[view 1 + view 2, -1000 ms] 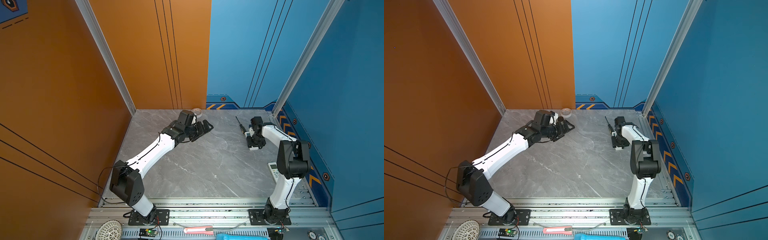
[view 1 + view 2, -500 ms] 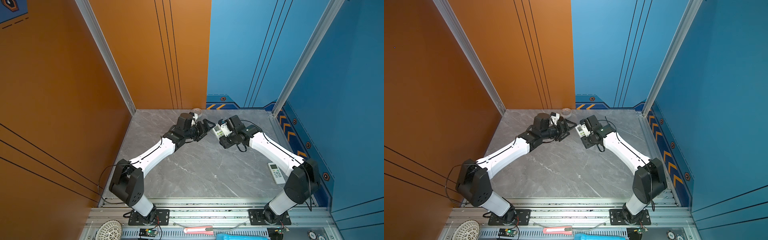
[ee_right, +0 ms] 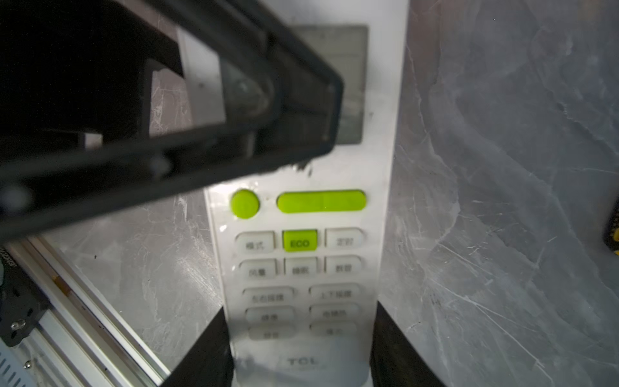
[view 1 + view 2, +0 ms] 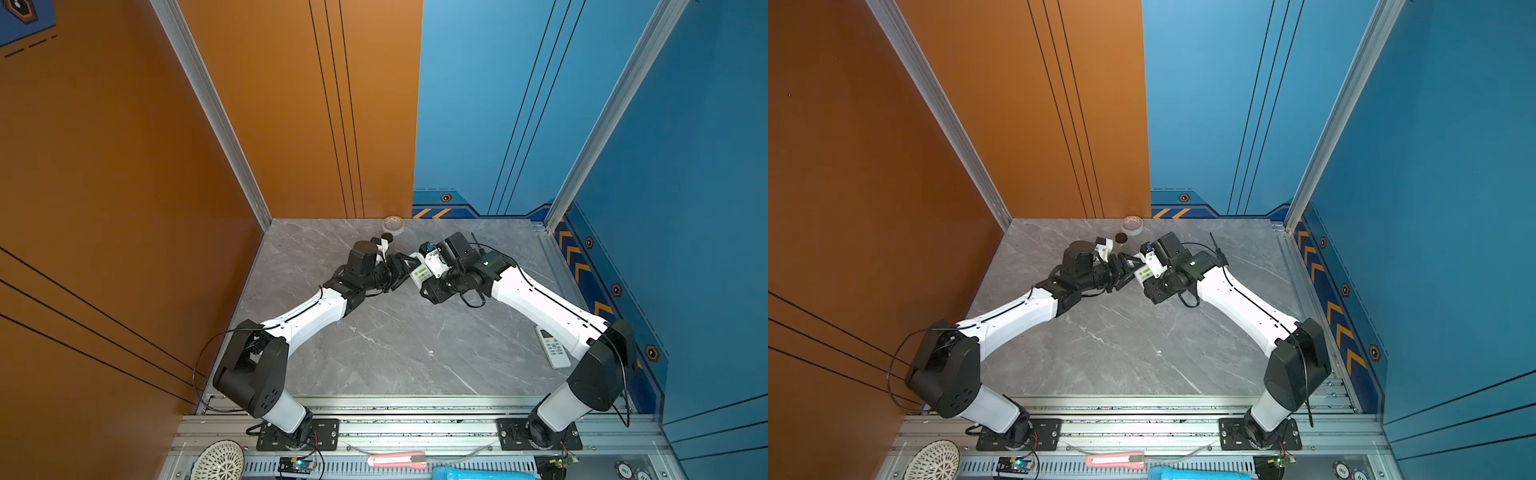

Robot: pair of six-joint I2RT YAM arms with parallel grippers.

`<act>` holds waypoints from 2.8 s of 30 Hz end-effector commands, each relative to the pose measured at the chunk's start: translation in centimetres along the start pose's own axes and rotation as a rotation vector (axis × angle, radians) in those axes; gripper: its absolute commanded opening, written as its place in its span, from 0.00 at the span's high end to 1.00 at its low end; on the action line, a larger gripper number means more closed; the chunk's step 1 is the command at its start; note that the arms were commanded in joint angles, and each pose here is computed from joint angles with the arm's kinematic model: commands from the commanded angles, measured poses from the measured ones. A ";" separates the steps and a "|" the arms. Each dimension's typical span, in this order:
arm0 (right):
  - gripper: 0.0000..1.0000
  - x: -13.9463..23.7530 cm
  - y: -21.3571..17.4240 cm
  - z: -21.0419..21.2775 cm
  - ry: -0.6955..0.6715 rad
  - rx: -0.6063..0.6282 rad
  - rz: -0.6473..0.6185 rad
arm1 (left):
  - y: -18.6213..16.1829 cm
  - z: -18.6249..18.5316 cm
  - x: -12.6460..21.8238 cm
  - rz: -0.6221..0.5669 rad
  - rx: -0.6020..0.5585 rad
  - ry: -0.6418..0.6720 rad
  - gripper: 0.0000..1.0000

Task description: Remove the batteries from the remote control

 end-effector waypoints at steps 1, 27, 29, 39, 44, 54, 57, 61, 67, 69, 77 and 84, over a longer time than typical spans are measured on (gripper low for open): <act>0.57 0.7 0.5 0.5 0.045 -0.035 -0.009 | 0.5 -1.3 0.9 -0.015 -0.042 -0.071 0.61; 0.07 8.1 2.1 -6.5 0.592 -0.330 -0.310 | 3.9 -2.9 4.7 -0.046 -0.420 -0.419 0.91; 0.08 8.0 2.3 -6.7 0.628 -0.316 -0.308 | 3.9 -3.4 5.1 -0.070 -0.471 -0.437 0.91; 0.12 6.4 3.1 -5.4 0.680 -0.269 -0.276 | 3.8 -5.0 6.0 -0.186 -0.669 -0.559 0.94; 0.17 5.8 3.4 -5.0 0.708 -0.242 -0.296 | 4.7 -6.5 5.8 -0.179 -0.771 -0.682 0.98; 0.35 4.4 3.9 -4.9 0.759 -0.165 -0.327 | 5.9 -8.7 3.7 -0.124 -0.796 -0.862 1.00; 0.42 4.8 4.3 -4.9 0.754 -0.155 -0.343 | 5.7 -8.6 3.5 -0.118 -0.789 -0.861 1.00; 0.55 4.9 4.5 -4.8 0.752 -0.140 -0.353 | 5.1 -8.3 3.3 -0.105 -0.788 -0.858 1.00; 0.75 5.2 4.5 -4.5 0.740 -0.136 -0.358 | 5.4 -7.9 3.4 -0.119 -0.786 -0.841 0.86; 0.84 5.5 4.8 -4.1 0.743 -0.140 -0.360 | 5.8 -7.5 3.4 -0.122 -0.783 -0.809 0.79; 1.00 5.8 5.0 -1.2 0.760 -0.114 -0.311 | 6.0 -6.2 3.5 -0.137 -0.793 -0.703 0.48; 1.00 6.6 3.8 -2.1 0.462 -0.162 -0.312 | 8.6 -4.1 9.0 -0.340 -0.709 -0.608 0.02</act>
Point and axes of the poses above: each gripper's point midway between its finger pads, its own x axis back along the fingers, its own z axis along the line the jaws close on, y = z × x, the point moved 10 cm from there along x, back along the fingers, and after that the axes turned 4 degrees about -x, right-handed, at the moved point
